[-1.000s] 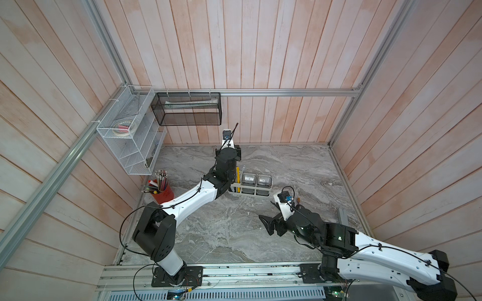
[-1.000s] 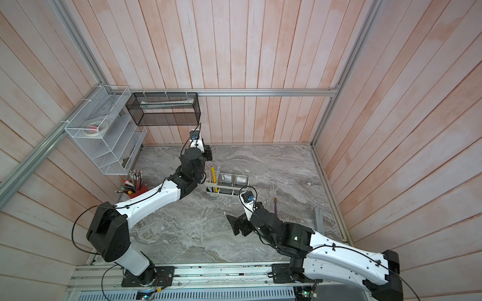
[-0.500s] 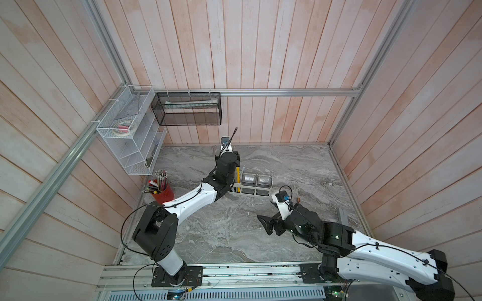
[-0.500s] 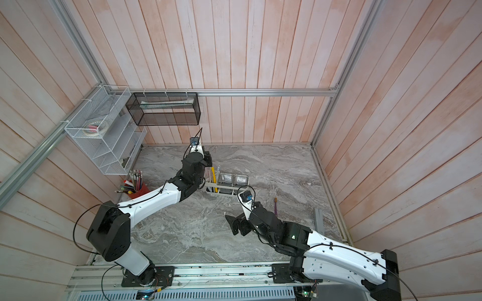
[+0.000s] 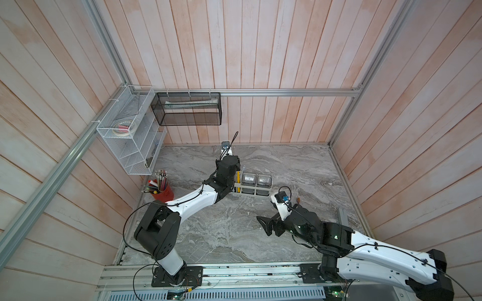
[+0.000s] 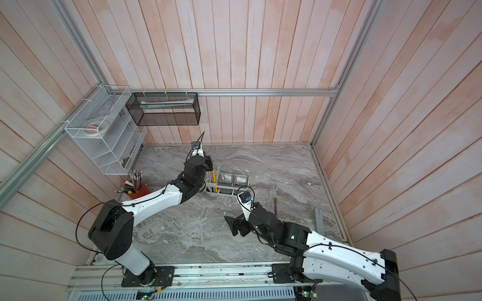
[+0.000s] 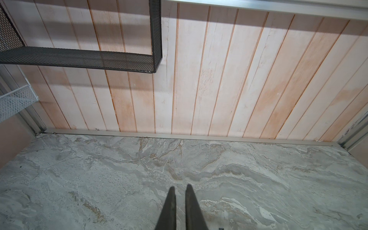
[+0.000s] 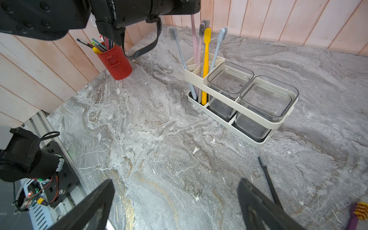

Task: Place the toothbrush into the toothbrush holder
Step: Place the toothbrush in the toothbrush holder.

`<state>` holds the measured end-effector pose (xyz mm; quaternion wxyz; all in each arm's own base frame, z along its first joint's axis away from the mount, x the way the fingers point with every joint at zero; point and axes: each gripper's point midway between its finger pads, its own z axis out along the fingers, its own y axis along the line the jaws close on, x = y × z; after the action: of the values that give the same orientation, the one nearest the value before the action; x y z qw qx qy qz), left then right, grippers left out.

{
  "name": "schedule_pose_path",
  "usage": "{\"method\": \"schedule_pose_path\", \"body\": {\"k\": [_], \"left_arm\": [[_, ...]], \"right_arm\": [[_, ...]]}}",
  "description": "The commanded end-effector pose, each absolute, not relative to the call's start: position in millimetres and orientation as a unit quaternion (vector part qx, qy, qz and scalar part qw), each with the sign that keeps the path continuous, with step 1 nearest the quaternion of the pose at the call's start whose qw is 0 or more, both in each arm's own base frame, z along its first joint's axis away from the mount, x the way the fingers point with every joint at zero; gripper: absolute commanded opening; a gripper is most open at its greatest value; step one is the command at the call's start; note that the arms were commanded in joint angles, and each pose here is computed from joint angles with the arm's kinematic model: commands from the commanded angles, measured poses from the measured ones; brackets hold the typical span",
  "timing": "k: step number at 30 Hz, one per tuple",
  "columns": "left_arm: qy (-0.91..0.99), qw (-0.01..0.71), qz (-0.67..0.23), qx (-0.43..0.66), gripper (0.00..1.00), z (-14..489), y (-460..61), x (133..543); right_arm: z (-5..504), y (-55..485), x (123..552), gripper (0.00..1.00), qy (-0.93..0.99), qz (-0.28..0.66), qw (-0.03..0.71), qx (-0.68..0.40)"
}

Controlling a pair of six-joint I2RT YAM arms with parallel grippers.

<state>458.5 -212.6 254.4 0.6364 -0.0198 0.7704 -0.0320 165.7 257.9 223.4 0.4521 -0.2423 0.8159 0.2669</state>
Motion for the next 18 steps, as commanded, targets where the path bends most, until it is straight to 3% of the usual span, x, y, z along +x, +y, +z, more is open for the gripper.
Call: {"method": "schedule_pose_path", "body": {"k": [1, 18], "left_arm": [[0.779, 0.625, -0.035, -0.020, 0.00, 239, -214, 460], [0.790, 0.612, -0.026, -0.006, 0.01, 220, -219, 461]], "right_arm": [[217, 259, 166, 0.98, 0.816, 0.270, 0.449, -0.243], [210, 265, 165, 0.98, 0.817, 0.270, 0.443, -0.252]]}}
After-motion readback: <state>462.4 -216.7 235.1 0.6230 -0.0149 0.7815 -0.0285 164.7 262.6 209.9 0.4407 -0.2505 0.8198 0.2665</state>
